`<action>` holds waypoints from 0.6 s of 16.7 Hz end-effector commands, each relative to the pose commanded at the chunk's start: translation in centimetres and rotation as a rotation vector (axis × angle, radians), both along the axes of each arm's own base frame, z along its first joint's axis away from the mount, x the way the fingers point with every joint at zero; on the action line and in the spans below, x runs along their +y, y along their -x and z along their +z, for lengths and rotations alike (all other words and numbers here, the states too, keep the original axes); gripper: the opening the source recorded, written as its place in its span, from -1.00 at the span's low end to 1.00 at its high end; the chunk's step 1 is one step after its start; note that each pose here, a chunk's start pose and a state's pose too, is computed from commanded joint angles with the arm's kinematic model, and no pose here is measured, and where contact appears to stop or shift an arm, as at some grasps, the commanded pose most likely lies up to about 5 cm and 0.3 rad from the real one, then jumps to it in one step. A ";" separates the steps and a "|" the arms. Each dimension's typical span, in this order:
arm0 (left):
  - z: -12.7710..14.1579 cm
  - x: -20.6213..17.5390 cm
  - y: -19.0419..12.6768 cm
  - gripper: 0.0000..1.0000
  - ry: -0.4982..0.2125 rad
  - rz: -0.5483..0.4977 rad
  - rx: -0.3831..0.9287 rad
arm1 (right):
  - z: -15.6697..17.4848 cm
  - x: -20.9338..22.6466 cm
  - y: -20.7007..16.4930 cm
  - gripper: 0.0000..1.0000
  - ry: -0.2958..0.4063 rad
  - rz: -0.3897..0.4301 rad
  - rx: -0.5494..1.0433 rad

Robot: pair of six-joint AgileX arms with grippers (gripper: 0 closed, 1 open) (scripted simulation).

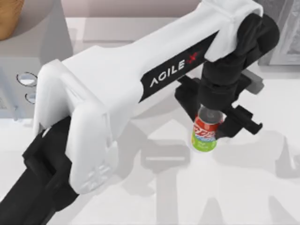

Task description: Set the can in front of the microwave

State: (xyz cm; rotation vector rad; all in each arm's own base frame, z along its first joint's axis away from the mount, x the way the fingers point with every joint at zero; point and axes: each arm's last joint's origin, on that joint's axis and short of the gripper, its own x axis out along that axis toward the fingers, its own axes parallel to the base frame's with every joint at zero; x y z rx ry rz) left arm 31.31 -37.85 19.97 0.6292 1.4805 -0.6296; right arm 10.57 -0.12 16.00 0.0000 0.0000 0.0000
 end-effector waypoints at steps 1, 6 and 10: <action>0.0 0.0 0.0 -1.00 0.001 -0.001 -0.002 | 0.0 0.0 0.0 1.00 0.000 0.000 0.000; -0.4 1.0 0.9 -1.00 -0.056 0.013 0.070 | 0.0 0.0 0.0 1.00 0.000 0.000 0.000; 0.2 6.5 0.9 -1.00 -0.150 0.105 0.208 | 0.0 0.0 0.0 1.00 0.000 0.000 0.000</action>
